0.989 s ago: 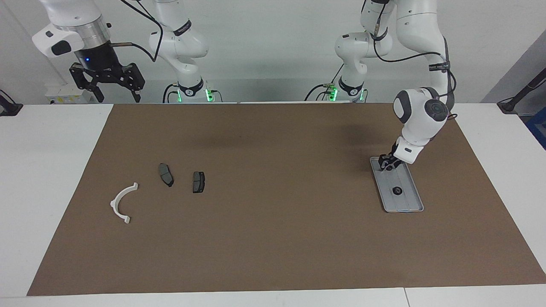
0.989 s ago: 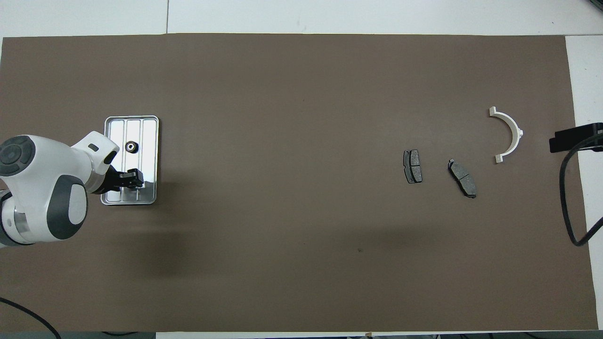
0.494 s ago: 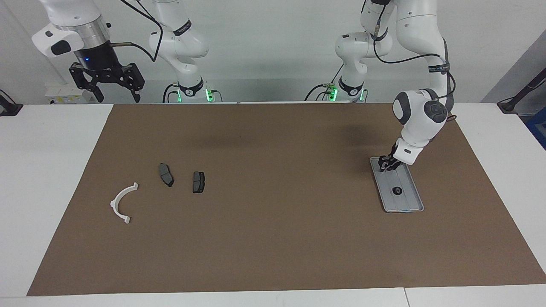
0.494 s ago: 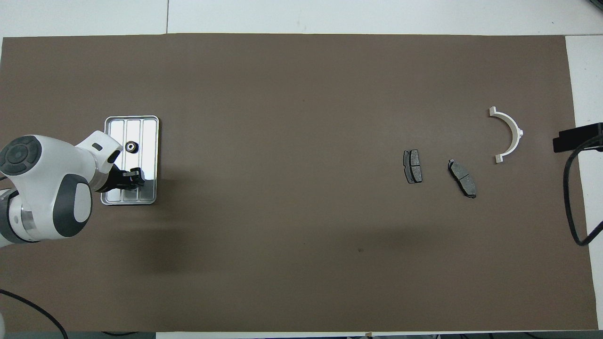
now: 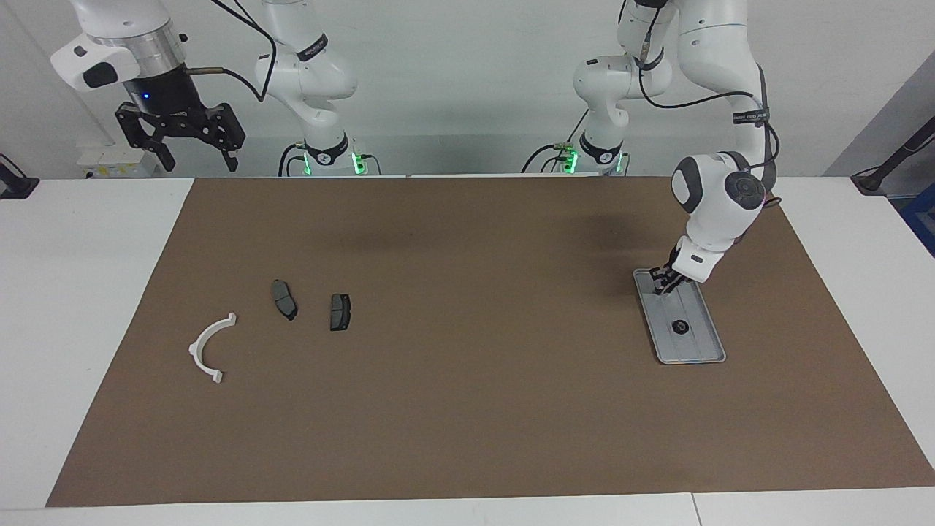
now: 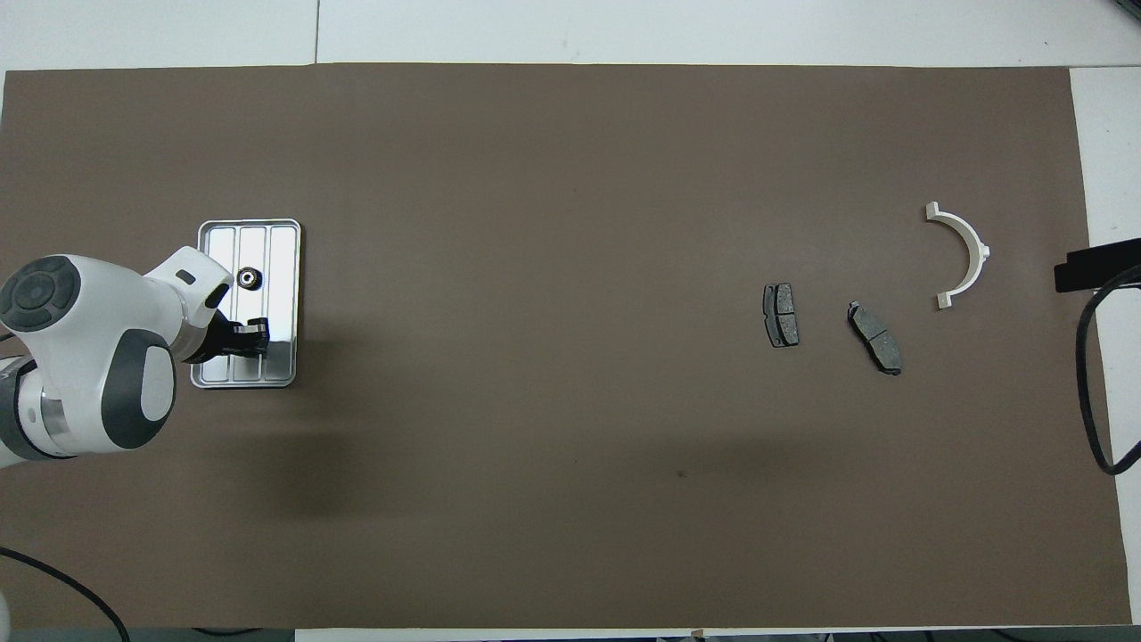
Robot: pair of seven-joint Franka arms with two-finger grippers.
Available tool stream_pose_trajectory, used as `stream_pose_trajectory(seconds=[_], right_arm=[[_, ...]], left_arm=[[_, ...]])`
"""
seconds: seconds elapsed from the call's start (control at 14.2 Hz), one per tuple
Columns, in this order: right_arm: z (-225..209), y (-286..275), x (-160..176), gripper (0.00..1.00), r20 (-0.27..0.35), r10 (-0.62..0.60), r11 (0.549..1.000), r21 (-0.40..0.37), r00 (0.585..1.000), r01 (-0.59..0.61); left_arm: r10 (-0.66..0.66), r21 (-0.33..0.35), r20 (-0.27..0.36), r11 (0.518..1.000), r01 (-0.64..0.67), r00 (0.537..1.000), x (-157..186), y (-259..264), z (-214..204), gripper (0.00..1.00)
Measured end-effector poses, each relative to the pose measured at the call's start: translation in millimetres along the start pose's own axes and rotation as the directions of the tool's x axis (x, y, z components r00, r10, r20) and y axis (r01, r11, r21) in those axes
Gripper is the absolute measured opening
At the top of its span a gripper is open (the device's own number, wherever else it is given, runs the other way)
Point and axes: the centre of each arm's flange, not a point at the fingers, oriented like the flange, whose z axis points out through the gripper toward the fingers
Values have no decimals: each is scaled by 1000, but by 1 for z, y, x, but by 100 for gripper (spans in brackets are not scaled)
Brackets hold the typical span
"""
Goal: Place bearing gear from tray to pile
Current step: 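Lift the gear with the left gripper and carry it to table center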
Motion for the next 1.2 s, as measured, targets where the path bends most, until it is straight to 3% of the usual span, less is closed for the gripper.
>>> stream_pose_trajectory(seconds=[0.28, 0.71, 0.99, 1.2], right_arm=[[0, -2, 0, 100, 0, -4, 1000, 0, 1000, 4], [1, -2, 0, 100, 1, -4, 1000, 0, 1000, 4], [1, -2, 0, 100, 3, -4, 1000, 0, 1000, 4], [2, -2, -1, 100, 8, -4, 1000, 0, 1000, 4]], left_arm=[[-138, 2, 3, 990, 138, 990, 20, 42, -41, 24], [-363, -51, -30, 931, 361, 931, 9, 226, -89, 24], [-428, -73, -17, 902, 426, 903, -7, 346, -67, 24], [-421, -40, 0, 906, 421, 907, -20, 381, -31, 24]])
